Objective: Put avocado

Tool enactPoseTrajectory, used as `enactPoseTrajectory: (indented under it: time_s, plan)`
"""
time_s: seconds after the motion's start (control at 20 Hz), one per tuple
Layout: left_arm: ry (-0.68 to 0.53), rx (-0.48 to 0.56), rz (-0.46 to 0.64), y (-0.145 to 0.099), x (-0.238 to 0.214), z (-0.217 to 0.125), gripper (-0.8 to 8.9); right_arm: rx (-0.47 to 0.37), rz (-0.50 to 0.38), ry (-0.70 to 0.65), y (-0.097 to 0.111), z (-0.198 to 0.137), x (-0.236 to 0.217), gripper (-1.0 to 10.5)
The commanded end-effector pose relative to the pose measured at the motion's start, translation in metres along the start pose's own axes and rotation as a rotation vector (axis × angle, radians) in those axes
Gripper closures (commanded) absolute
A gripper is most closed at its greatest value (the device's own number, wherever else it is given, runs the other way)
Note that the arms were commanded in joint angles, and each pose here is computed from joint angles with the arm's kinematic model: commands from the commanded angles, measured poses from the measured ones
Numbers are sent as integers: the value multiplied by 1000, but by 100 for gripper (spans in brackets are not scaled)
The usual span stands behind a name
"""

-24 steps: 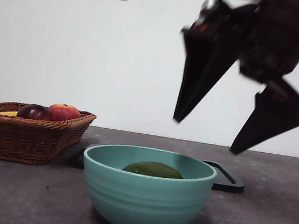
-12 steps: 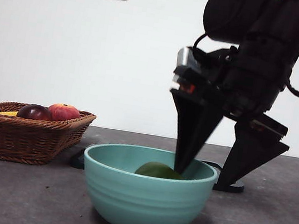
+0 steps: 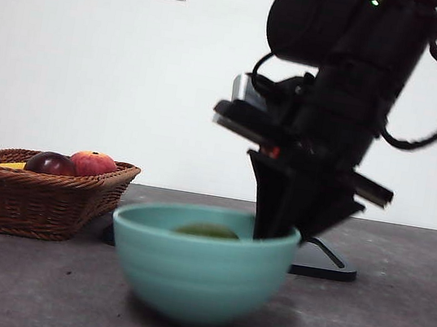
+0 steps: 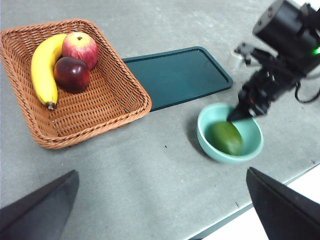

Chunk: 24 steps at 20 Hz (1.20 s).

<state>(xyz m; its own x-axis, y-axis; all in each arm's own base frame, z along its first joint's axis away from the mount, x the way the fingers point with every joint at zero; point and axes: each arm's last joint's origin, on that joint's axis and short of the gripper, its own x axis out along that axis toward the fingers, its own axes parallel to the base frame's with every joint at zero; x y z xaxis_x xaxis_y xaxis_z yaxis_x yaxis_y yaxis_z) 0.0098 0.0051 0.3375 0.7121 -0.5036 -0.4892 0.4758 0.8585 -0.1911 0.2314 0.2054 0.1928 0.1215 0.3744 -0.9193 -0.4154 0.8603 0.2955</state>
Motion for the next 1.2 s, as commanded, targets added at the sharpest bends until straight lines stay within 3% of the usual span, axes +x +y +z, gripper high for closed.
enactPoseTrajectory:
  time_s: [0.05,0.35,0.6,0.8,1.0,1.2]
  plan:
    - [-11,15,-15,0,-2,2,254,46,3,-74,4,24,-17,940]
    - [-12,15,-15,0,-2,2,254,139,-35,-167,-20,92,-48,940]
    - [-12,15,-15,0,-2,2,254,232,-69,-155,-58,153,-25,940]
    - [-11,15,-15,0,-2,2,254,261,-102,-93,-74,160,9,940]
    - [-12,15,-15,0,-2,2,254,256,-94,-61,-75,159,16,924]
    - [-12,15,-15,0,-2,2,254,260,-104,-29,-75,156,14,593]
